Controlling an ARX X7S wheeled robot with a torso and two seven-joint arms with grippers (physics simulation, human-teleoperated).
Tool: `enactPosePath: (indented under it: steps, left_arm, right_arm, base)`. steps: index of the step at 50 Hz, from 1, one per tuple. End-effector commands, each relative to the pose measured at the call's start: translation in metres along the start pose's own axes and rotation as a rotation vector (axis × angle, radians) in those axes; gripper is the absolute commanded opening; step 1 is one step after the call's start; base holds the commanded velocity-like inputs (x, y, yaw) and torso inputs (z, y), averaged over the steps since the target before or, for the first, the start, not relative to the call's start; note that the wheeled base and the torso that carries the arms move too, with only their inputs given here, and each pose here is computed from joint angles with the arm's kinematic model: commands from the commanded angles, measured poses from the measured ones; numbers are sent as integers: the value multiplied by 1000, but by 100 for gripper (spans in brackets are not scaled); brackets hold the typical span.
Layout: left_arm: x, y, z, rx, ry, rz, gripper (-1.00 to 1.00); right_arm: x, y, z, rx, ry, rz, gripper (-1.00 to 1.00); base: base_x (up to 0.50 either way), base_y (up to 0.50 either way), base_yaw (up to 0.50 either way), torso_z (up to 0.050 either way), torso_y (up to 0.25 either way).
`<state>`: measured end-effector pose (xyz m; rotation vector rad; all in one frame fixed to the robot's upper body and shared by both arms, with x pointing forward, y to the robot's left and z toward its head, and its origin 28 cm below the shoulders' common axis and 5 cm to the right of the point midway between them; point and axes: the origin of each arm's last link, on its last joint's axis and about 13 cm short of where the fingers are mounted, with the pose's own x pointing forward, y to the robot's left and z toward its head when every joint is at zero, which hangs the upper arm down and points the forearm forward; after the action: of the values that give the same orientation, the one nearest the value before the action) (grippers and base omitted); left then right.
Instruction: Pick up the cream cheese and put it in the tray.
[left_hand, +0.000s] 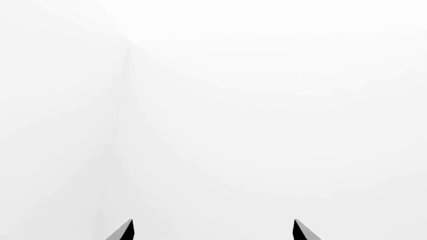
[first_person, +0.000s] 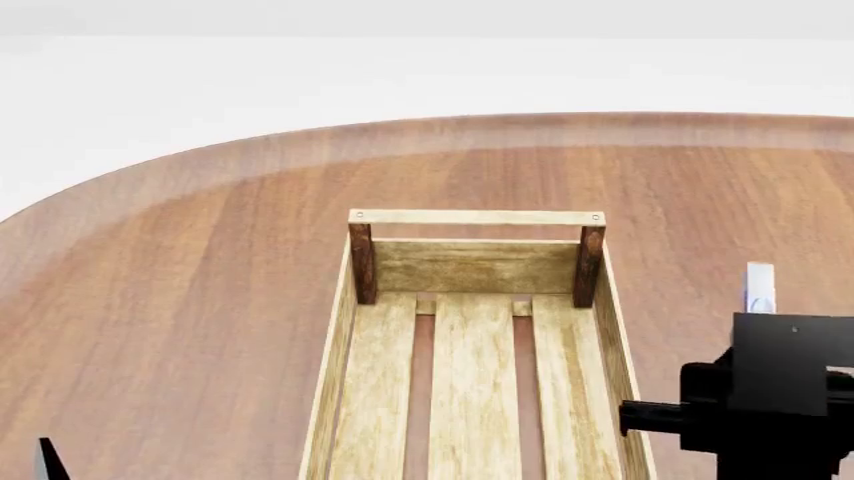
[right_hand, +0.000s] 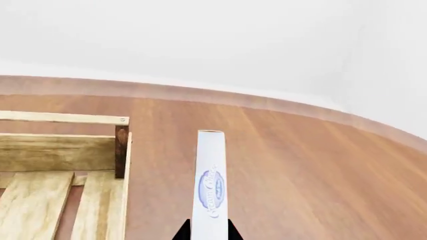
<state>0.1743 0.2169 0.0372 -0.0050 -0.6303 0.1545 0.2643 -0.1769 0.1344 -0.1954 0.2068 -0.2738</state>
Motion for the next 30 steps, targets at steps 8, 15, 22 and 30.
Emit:
enactPosePath:
  steps: [8, 15, 22, 30]
  left_arm:
    - [0, 0, 0, 3, 0, -2, 100]
    - [0, -1, 0, 4, 3, -3, 100]
    - [0, -1, 0, 4, 4, -3, 100]
    - [0, -1, 0, 4, 4, -3, 100]
  right_arm:
    - [-9, -1, 11, 66, -27, 170, -100]
    - [-13, -2, 12, 104, -18, 258, -100]
    - [-16, -3, 13, 125, -12, 316, -100]
    - [-17, -1, 13, 128, -4, 357, -100]
  base:
    - [0, 0, 0, 2, 0]
    - [0, 0, 0, 0, 1]
    - [0, 0, 0, 0, 0]
    - [0, 0, 0, 0, 0]
